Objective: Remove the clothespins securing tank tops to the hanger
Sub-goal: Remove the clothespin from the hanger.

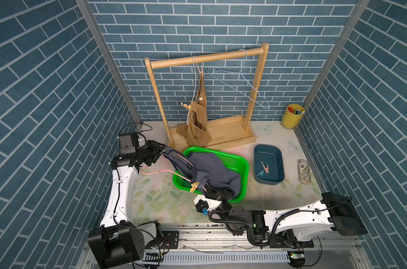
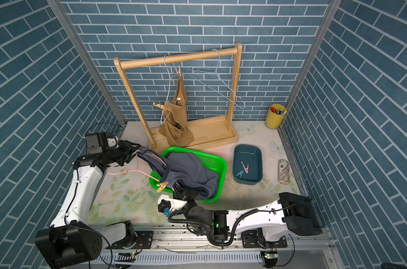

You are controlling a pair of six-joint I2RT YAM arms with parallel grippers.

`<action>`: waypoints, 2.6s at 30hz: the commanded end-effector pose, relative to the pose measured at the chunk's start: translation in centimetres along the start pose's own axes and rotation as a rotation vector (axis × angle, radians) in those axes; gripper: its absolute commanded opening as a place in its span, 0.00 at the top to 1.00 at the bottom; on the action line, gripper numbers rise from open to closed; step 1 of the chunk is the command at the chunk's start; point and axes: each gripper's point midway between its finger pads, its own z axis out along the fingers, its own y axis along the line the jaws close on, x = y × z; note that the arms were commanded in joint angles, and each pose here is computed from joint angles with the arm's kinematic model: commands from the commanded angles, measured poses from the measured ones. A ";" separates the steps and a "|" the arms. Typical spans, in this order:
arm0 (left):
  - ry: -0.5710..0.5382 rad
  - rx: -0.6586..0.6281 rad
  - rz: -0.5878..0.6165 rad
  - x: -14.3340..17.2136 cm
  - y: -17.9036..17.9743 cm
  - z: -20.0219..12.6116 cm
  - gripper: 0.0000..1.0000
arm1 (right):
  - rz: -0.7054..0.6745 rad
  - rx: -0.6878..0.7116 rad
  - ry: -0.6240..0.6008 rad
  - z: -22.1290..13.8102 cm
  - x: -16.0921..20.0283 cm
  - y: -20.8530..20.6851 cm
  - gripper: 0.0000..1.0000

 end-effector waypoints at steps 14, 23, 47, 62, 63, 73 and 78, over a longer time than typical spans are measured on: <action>-0.038 0.016 -0.025 -0.8 0.7 -0.2 0.60 | 0.053 0.084 -0.022 -0.3 -1.2 -2.2 1.00; -0.071 0.040 -0.028 -1.0 0.0 -1.3 0.49 | 0.061 0.087 -0.002 -0.5 -0.3 -2.3 1.00; -0.106 0.067 -0.039 -1.6 0.1 -1.3 0.73 | 0.112 0.080 0.000 -0.8 0.6 -2.2 1.00; -0.246 0.039 0.111 -2.4 -0.4 -4.1 0.76 | 0.454 0.079 0.174 -0.3 8.1 -8.2 1.00; -0.242 0.044 0.110 -2.1 -0.4 -4.1 0.76 | 0.490 0.077 0.184 -0.4 8.7 -9.0 1.00; -0.067 0.121 0.253 7.5 -3.6 -1.7 0.76 | 0.744 0.026 0.321 0.6 13.0 -16.5 1.00; 0.007 0.197 0.358 13.1 -6.4 -0.7 0.76 | 0.810 -0.041 0.375 2.4 13.4 -18.2 1.00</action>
